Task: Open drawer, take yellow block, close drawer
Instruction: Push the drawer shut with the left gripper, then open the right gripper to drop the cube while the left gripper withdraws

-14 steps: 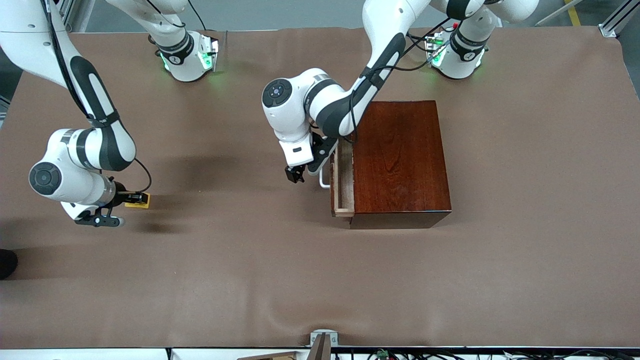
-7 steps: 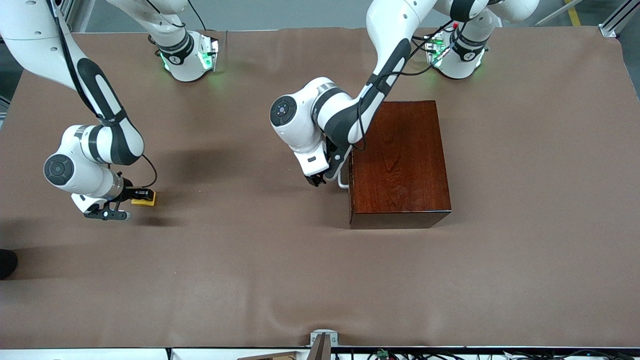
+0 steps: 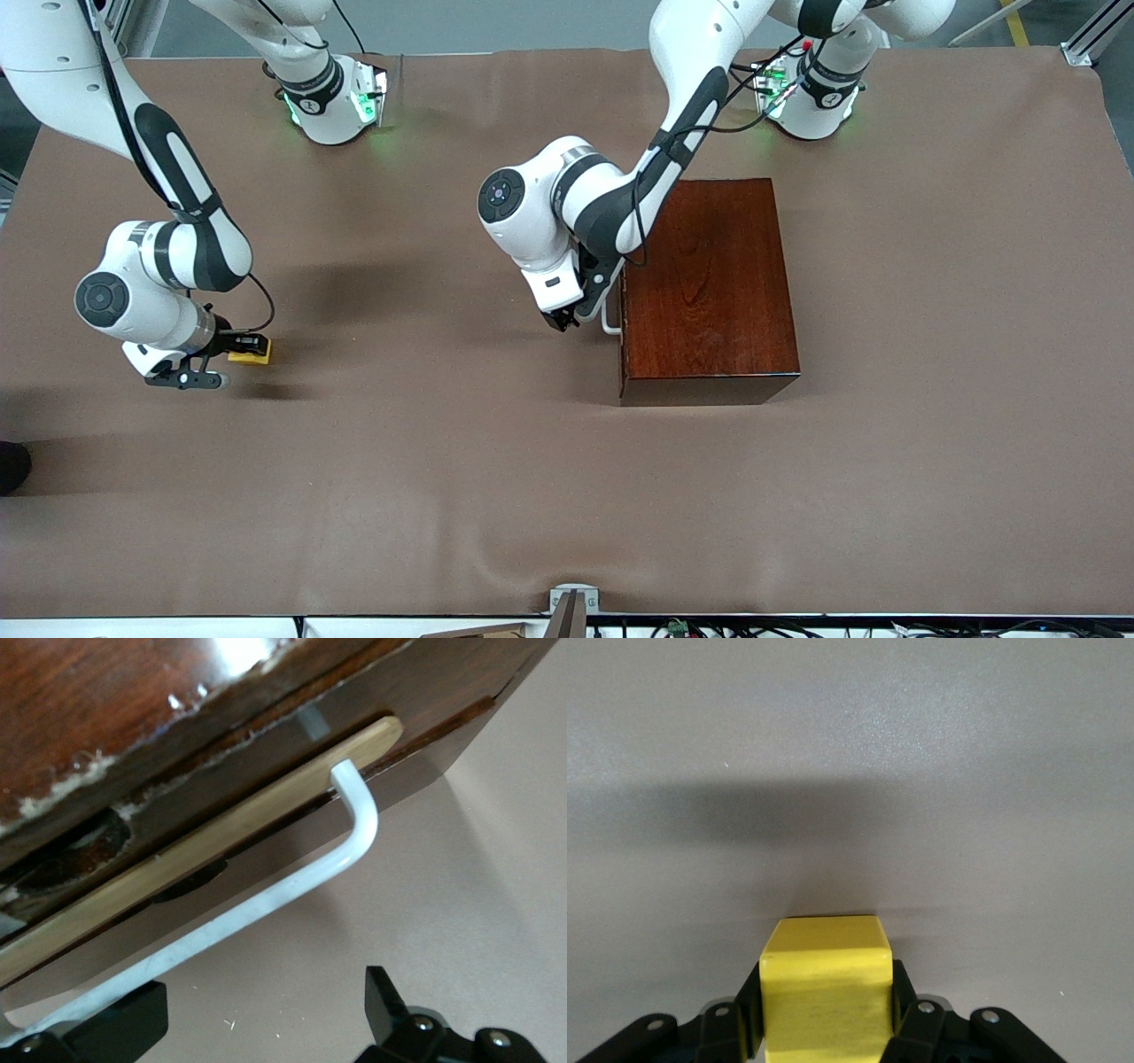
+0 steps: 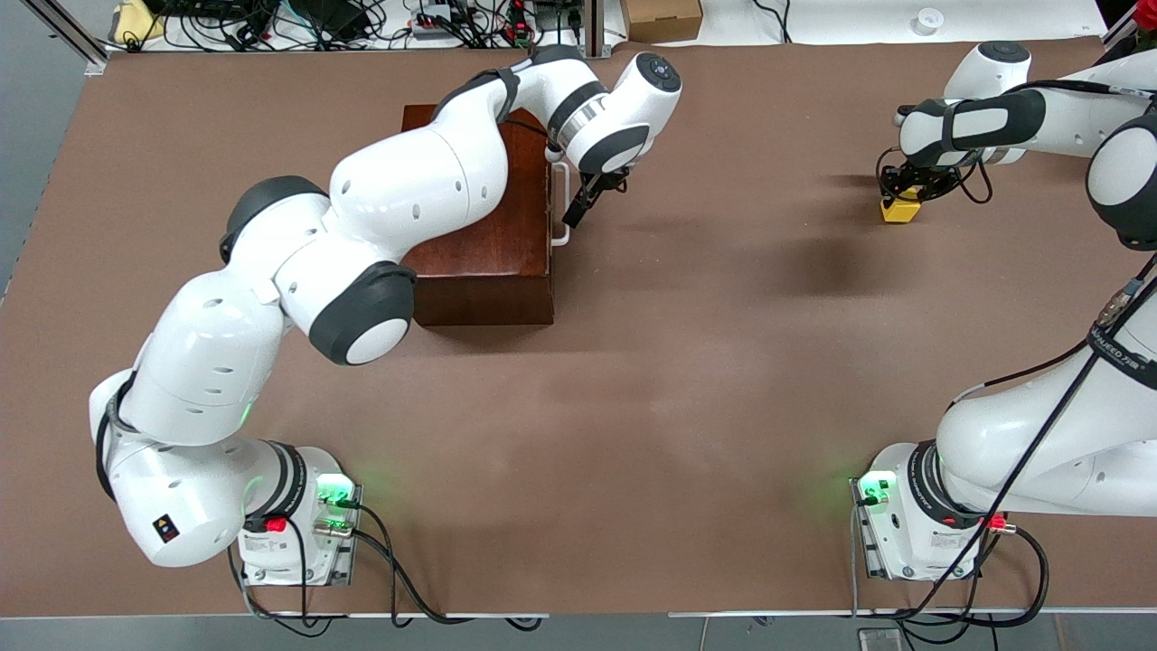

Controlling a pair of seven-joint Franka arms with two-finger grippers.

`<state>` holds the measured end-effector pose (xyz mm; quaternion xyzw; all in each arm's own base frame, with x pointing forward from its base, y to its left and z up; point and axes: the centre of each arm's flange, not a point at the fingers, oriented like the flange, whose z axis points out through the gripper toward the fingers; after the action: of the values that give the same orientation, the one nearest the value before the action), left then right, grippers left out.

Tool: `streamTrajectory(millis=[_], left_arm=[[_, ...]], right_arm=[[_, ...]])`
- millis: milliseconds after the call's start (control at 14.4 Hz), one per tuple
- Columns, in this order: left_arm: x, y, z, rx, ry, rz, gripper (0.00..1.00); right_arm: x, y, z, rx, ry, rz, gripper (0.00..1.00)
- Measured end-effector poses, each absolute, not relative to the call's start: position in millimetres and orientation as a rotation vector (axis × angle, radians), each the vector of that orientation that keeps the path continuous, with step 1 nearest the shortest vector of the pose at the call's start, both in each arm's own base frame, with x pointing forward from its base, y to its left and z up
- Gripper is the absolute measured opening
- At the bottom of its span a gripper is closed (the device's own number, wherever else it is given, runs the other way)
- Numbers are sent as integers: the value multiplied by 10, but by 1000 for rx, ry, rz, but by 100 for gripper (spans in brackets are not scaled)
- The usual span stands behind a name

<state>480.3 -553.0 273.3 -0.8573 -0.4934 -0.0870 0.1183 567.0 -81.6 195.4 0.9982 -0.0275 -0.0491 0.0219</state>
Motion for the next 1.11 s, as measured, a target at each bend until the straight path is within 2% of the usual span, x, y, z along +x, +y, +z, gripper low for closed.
streamTrajectory(millis=[139,277,416,485,762,1108], left_arm=[[4817,-5541,2825,-2520,-1453,-260,100],[4894,-5521,3010,-2555,-1455,-282,100],[5060,-5408,3503,-2628,-1424,-343,100],[5152,-5297,3853,-2670,-1409,-365,100],[5449,-4477,5242,-2788,-1355,-390,100],[5573,-3483,6057,-2861,-1166,-360,100]], right_arm=[[5669,-815,1952,3093,-85,-152,60],[5668,-804,1946,3093,-81,-153,77],[5673,-774,1948,3095,-72,-152,97],[5683,-762,1955,3096,-68,-148,100],[5801,-747,2095,3095,-63,-119,100],[6059,-628,2666,3083,-36,-210,100]])
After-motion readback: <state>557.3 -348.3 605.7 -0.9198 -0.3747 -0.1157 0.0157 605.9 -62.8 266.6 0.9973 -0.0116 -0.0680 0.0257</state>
